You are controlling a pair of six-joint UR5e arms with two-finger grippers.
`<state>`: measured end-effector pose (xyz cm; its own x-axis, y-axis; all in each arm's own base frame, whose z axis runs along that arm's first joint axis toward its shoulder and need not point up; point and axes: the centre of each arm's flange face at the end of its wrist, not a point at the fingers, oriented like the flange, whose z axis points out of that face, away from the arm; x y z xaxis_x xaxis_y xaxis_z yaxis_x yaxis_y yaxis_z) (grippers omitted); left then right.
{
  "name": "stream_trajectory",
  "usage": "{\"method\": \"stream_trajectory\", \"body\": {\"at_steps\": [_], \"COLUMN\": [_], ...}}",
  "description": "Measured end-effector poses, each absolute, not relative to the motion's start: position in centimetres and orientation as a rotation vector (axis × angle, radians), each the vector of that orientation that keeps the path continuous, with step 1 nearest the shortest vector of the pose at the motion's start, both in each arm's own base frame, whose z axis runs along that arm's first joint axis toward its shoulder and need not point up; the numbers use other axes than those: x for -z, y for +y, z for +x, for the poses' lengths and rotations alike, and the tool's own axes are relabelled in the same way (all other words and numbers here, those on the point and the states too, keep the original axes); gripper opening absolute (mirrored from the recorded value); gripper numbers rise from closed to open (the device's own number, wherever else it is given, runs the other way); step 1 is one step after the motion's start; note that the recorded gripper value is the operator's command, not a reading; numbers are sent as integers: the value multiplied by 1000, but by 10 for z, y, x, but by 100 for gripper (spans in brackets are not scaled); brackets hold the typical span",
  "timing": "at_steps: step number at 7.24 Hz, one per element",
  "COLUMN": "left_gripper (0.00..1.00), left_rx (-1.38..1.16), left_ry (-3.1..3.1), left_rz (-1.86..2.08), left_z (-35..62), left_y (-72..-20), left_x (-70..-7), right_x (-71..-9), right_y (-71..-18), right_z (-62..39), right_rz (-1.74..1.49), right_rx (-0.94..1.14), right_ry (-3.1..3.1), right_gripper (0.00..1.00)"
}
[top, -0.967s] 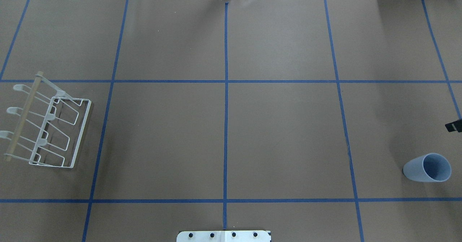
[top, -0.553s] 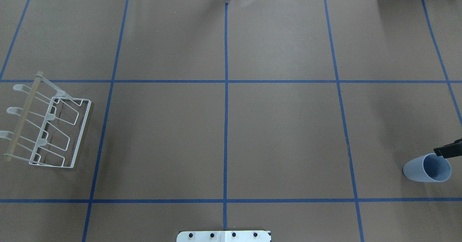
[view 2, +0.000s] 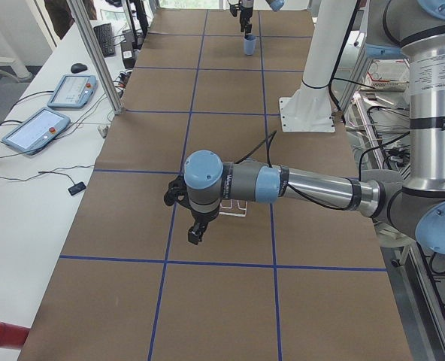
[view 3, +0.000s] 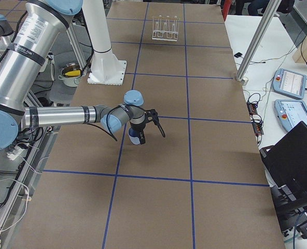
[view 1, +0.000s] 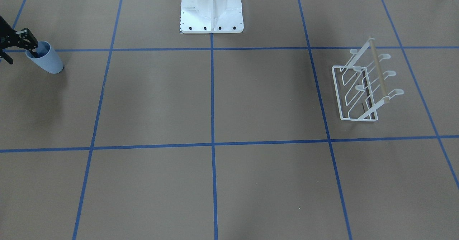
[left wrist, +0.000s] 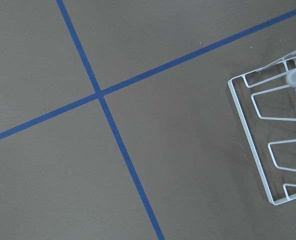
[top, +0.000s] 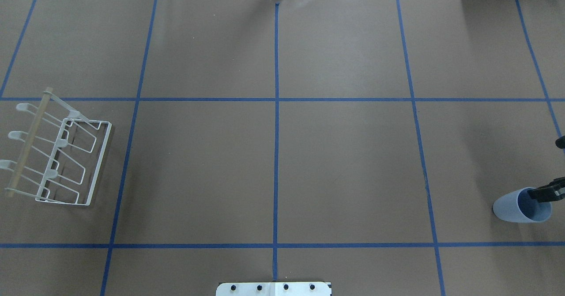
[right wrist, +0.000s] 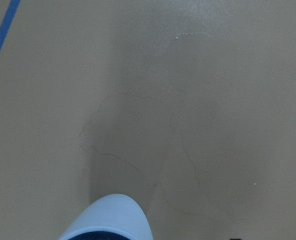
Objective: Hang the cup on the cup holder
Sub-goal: 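Reach the right gripper down into the mouth of the pale blue cup, then grip the cup rim with the right gripper and lift it toward the table center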
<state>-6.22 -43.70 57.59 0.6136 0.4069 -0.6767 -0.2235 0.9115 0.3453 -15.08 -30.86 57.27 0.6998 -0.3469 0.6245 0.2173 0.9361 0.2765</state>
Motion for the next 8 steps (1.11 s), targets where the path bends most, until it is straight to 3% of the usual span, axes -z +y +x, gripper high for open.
{"method": "stream_trajectory", "body": {"at_steps": [4,8], "left_gripper": [99,99], "left_rx": [-368,-361], "left_ry": [835,819], "left_rz": [237,352], "left_z": [-62,-62], "left_y": [-437,-449], "left_x": [-576,-549], "right_x": [-567,-523], "right_y": [-305,-331], "right_z": [-158,-153], "right_rz": [196,246], "right_rx": [347,329], "right_ry": [-761,-887], "right_gripper": [0,0]}}
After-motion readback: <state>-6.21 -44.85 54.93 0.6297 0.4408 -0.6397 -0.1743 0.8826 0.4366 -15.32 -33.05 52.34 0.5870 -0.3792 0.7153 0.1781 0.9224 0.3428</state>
